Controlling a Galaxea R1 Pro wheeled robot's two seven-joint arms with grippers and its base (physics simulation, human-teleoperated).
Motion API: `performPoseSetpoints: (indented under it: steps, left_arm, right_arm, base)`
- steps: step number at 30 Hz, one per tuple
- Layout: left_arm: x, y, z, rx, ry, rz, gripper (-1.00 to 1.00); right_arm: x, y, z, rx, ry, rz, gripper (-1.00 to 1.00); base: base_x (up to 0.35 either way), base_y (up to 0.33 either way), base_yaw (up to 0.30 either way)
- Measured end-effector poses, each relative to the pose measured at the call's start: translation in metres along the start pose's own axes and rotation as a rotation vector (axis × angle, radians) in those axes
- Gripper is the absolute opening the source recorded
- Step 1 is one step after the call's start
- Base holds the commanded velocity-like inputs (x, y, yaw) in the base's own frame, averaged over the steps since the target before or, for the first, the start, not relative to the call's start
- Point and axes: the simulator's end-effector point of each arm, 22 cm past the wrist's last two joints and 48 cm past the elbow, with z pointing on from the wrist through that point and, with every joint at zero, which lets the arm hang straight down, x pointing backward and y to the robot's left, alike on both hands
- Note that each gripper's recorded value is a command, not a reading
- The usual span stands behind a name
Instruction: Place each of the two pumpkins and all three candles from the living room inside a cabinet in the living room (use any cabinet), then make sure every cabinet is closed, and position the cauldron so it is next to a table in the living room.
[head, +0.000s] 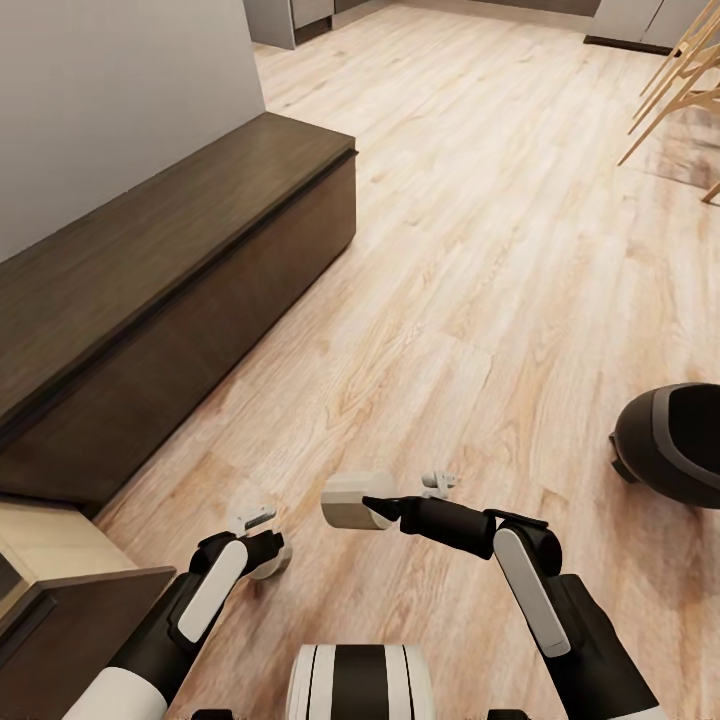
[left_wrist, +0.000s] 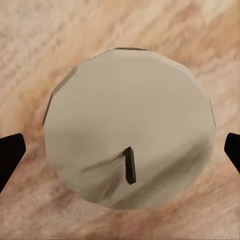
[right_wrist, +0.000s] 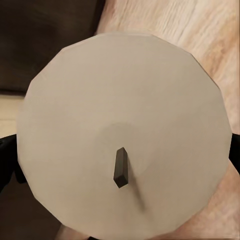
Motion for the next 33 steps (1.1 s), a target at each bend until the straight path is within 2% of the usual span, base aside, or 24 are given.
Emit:
performPoseSetpoints:
  steps: [3, 9, 15, 30, 31, 33]
  left_arm:
    - [0.0043, 0.0017, 0.0050, -0.005, 0.010, 0.001, 1.00]
    - [0.0024, -0.0019, 0.0065, 0.009, -0.002, -0.035, 1.00]
    - [-0.0029, -0.0045, 0.0062, 0.014, -0.017, -0.029, 1.00]
    - [-0.0030, -0.0050, 0.0061, 0.016, -0.017, -0.031, 1.00]
    - [-0.0030, -0.0050, 0.0061, 0.016, -0.017, -0.031, -1.00]
    - [-0.0036, -0.0042, 0.0059, 0.012, -0.019, -0.027, -1.00]
  right_arm:
    - [0.0038, -0.0048, 0.0027, 0.002, 0.007, 0.010, -1.00]
    - [0.0048, -0.0056, 0.0026, -0.004, 0.011, 0.024, -1.00]
    - [0.0083, -0.0114, 0.0047, 0.000, 0.018, 0.037, -1.00]
    - [0.0093, -0.0097, 0.0058, -0.003, 0.020, 0.038, -1.00]
    - [0.0093, -0.0096, 0.0058, -0.004, 0.020, 0.038, -1.00]
    - [0.0094, -0.0095, 0.0059, -0.004, 0.020, 0.038, -1.00]
  base:
    - [0.000, 0.000, 0.000]
    - [0.000, 0.000, 0.000]
    - [0.000, 0.000, 0.000]
    - [0.000, 0.000, 0.000]
    - [0.000, 0.000, 0.000]
    - [0.000, 0.000, 0.000]
